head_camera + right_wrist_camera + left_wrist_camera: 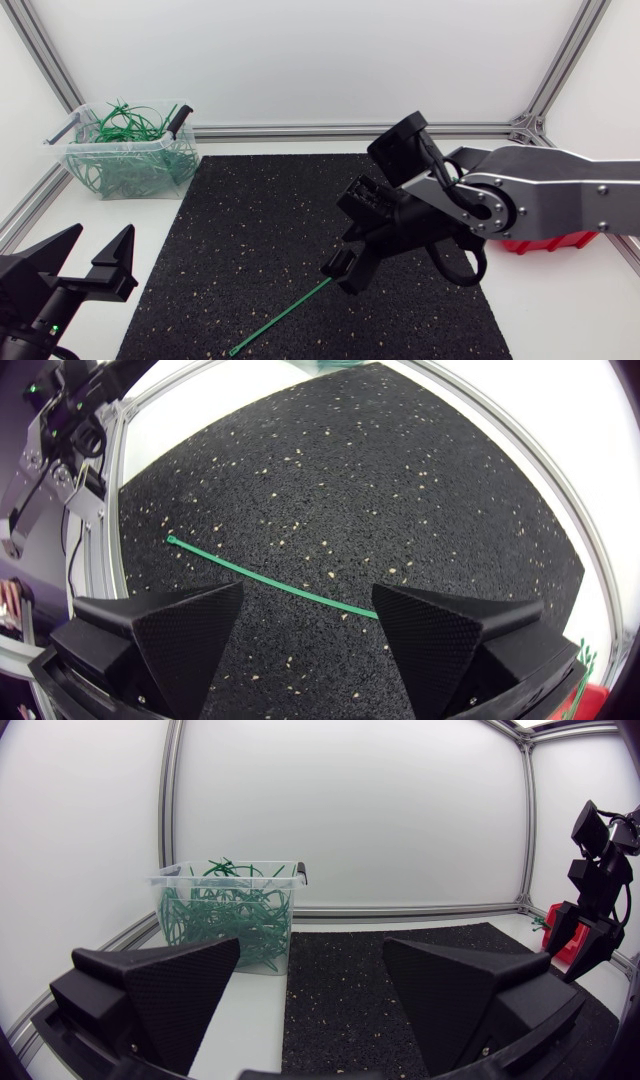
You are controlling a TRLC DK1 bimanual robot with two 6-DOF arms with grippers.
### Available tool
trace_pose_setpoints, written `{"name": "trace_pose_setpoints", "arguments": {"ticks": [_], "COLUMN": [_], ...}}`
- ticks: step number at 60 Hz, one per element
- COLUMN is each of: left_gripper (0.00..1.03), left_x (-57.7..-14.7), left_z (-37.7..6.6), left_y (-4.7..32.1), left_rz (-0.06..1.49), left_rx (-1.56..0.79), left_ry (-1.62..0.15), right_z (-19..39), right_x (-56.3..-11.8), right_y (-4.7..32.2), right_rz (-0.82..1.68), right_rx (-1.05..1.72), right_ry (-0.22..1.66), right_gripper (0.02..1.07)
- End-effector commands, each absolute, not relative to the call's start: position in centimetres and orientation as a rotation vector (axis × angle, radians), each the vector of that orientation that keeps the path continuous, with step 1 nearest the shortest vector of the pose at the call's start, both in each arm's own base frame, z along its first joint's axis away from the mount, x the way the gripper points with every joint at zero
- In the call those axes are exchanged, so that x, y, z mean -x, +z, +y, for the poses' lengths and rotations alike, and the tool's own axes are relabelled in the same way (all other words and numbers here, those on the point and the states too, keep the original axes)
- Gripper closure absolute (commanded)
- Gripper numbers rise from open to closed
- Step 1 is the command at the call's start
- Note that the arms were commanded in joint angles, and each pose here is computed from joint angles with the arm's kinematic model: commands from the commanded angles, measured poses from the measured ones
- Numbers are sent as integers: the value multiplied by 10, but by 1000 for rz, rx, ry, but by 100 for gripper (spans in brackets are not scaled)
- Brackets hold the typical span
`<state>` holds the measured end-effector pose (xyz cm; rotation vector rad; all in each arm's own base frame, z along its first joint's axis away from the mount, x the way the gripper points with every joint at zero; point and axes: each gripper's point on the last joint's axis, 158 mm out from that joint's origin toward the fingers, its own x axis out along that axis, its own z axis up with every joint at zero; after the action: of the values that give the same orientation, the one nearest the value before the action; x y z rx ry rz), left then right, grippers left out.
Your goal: Take a green cable tie from the red box, thread the tail through the head to close it, then place it in the transparent bin on the left.
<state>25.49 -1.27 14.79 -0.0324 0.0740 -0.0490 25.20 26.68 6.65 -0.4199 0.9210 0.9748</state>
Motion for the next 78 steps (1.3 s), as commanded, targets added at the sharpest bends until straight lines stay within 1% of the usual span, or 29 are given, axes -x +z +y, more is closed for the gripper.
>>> {"name": "trace_pose_setpoints", "arguments": {"ticks": [1,6,9,16,33,41,44,49,54,63,74,78], "left_gripper": [3,3,3,3,3,3,3,3,3,3,3,3], "left_x": [-255,-255,-255,-255,-255,-255,-255,-255,-255,-255,-255,-255], "left_z": [-14,-14,-14,-14,-14,-15,-15,-15,-15,-15,-15,-15], "left_y": [120,120,120,120,119,120,119,119,119,119,119,119], "left_rz": [149,149,149,150,152,150,152,152,154,154,154,154], "left_rx": [44,44,44,44,44,44,43,43,43,43,43,43], "left_ry": [-50,-50,-50,-52,-53,-55,-56,-56,-55,-55,-55,-55], "right_z": [276,274,273,289,305,309,315,321,325,331,335,338], "right_x": [-251,-250,-244,-225,-211,-206,-204,-201,-200,-200,-203,-200], "right_y": [65,59,54,48,46,37,33,27,18,3,-9,-12], "right_rz": [879,872,906,863,818,850,847,836,827,833,848,847], "right_rx": [544,755,806,944,1141,1198,1216,1243,1275,1311,1343,1353], "right_ry": [1059,1075,1104,1188,1323,1371,1389,1413,1431,1459,1471,1483], "right_gripper": [13,12,8,7,7,7,8,13,14,22,23,25]}}
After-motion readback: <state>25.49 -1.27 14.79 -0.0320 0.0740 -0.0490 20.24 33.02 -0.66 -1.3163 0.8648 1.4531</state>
